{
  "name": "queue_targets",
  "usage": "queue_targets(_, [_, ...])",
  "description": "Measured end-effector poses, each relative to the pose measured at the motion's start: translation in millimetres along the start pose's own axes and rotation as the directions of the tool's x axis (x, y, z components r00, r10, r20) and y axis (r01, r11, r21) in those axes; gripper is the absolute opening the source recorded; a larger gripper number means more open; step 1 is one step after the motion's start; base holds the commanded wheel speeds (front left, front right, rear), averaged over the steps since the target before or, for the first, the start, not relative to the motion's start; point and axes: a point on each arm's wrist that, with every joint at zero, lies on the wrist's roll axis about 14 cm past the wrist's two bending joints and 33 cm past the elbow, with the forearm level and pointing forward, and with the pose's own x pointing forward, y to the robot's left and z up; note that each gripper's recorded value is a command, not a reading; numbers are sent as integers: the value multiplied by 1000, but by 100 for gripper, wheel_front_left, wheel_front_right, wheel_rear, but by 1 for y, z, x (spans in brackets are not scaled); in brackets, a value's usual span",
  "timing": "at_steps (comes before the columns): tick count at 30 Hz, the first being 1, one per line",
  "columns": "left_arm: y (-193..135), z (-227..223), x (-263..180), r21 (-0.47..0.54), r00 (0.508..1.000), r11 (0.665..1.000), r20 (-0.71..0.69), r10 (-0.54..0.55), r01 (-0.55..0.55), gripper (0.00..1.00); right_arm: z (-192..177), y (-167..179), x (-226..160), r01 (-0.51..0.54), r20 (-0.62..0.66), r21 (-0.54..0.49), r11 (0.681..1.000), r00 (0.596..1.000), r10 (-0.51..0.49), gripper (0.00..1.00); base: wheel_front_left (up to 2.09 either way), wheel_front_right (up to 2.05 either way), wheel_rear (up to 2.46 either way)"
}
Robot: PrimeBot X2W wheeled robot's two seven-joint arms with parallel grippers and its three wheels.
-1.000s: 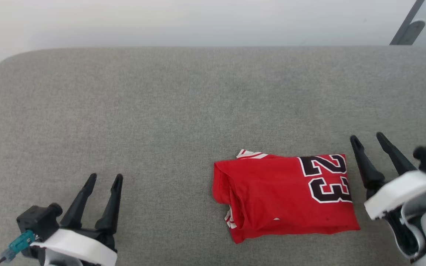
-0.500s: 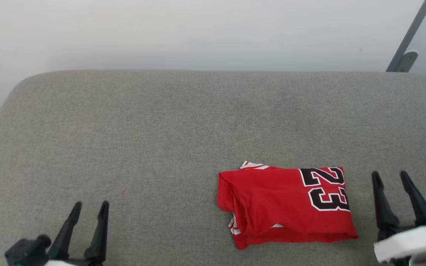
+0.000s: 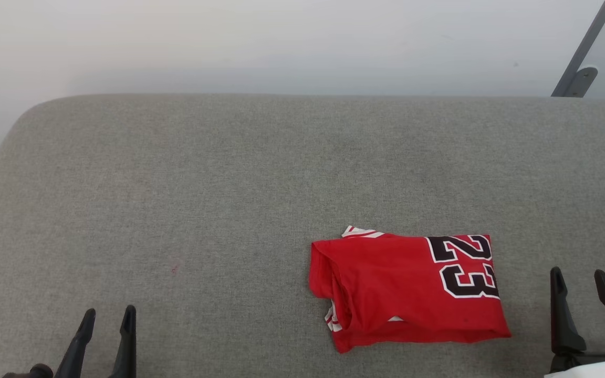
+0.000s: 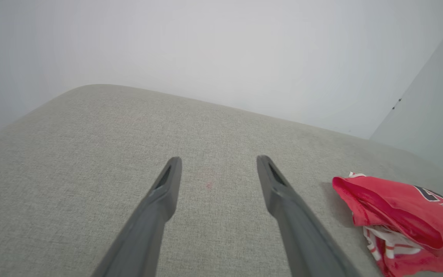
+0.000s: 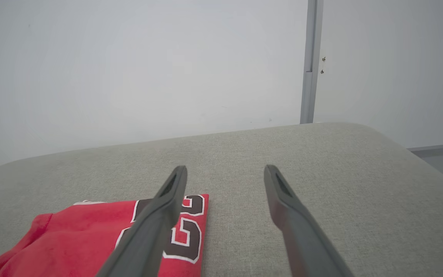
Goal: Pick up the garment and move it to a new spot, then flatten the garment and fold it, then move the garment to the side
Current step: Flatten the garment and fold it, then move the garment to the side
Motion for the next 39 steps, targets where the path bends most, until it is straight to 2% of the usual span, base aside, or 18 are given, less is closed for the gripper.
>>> queue_targets(7, [-3,1,9,3,1000,1000,4,-13,13,100,-9,11,5,-23,-40,9,1000,999,23,100,0,0,0])
queue_targets(10, [-7,-2,15,-1,1000,1000,-7,-25,25,100,-23,18,12,-67,-125,-20,998,990,64,100,0,0,0])
queue_targets(13, [-11,-5,24,-9,999,999,-13,-37,37,100,-48,25,19,-139,-291,-59,988,950,116,100,0,0,0])
queue_targets(14, [-11,-5,24,-9,999,999,-13,-37,37,100,-48,25,19,-139,-291,-59,988,950,116,100,0,0,0])
queue_targets(15, [-13,-6,32,-15,999,999,-16,-45,45,100,-58,24,27,-173,-390,-90,981,912,125,100,0,0,0])
queue_targets(16, [-13,-6,32,-15,999,999,-16,-45,45,100,-58,24,27,-173,-390,-90,981,912,125,100,0,0,0])
queue_targets(18, [-15,-8,40,-27,999,998,-20,-50,49,100,-68,23,33,-216,-490,-114,970,862,134,100,0,0,0])
queue_targets(23, [-21,-15,59,-50,997,997,-34,-64,63,100,-89,23,41,-313,-708,-133,940,695,130,100,0,0,0])
queue_targets(29, [-20,-26,74,-71,997,996,-58,-59,55,100,-121,23,37,-340,-886,-74,938,453,94,100,0,0,0])
queue_targets(31, [-18,-29,77,-73,997,996,-65,-51,46,100,-129,25,37,-334,-912,-55,941,400,89,100,0,0,0])
queue_targets(33, [-15,-31,78,-70,997,997,-73,-41,36,100,-136,27,38,-322,-924,-43,946,373,85,100,0,0,0])
queue_targets(34, [-12,-32,78,-68,997,997,-76,-34,29,100,-139,29,39,-319,-927,-37,947,365,87,96,0,0,0])
queue_targets(35, [-10,-33,77,-67,996,998,-81,-27,21,100,-141,31,40,-321,-929,-36,946,360,86,71,0,0,0])
queue_targets(36, [-8,-35,77,-66,996,998,-88,-20,14,100,-143,32,42,-316,-928,-31,948,362,90,18,0,0,0])
queue_targets(37, [-6,-37,76,-64,995,998,-96,-15,9,100,-144,35,42,-310,-926,-21,950,364,98,0,0,0,0])
queue_targets(39, [-6,-38,77,-59,995,998,-101,-20,14,100,-144,38,42,-294,-920,-4,956,376,112,0,0,0,0])
